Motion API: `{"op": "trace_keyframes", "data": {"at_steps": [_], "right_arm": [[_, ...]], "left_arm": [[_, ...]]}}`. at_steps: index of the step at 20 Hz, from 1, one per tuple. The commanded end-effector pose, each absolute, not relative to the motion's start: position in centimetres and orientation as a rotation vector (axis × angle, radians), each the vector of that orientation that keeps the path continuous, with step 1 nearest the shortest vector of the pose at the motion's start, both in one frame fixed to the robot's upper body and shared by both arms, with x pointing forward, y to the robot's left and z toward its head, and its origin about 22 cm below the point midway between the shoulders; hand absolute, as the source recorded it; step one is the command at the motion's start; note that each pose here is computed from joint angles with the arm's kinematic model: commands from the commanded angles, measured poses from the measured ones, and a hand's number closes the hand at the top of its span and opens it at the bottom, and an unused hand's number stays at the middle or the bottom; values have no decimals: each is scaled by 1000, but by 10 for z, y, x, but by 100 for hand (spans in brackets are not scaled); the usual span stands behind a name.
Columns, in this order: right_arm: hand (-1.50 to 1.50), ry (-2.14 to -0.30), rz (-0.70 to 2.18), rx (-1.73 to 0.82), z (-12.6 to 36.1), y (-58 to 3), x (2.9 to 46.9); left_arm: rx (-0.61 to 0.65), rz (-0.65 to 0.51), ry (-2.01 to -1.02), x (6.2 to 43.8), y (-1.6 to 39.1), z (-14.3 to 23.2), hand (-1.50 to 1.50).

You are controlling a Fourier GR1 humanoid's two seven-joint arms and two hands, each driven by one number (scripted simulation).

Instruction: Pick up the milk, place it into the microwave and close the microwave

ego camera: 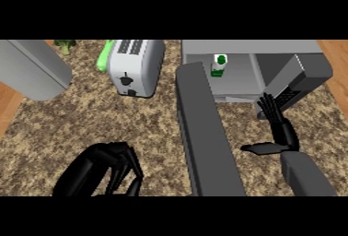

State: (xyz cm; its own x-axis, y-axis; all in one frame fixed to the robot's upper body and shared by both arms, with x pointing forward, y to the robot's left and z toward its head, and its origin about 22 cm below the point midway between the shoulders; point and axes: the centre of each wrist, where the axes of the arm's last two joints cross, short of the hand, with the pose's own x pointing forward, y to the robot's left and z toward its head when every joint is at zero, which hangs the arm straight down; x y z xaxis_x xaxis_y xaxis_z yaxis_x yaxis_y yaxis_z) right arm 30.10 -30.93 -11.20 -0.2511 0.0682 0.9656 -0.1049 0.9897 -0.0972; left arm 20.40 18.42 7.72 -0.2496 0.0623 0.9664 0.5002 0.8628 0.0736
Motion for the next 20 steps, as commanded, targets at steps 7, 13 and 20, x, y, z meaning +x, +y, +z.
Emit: {"op": "trace_keyframes", "data": {"at_steps": [7, 13, 20], "right_arm": [[-150, -1847, 164, 42, -127, -349, 231], [-150, -1897, 248, 53, -95, -376, 228], [-150, -1975, 257, 210, -74, -371, 226]], "left_arm": [[-448, -661, -1705, 252, 114, 40, 150], [-401, -765, -1645, 258, 81, -11, 150], [-277, -738, -1734, 265, 67, -49, 150]]}}
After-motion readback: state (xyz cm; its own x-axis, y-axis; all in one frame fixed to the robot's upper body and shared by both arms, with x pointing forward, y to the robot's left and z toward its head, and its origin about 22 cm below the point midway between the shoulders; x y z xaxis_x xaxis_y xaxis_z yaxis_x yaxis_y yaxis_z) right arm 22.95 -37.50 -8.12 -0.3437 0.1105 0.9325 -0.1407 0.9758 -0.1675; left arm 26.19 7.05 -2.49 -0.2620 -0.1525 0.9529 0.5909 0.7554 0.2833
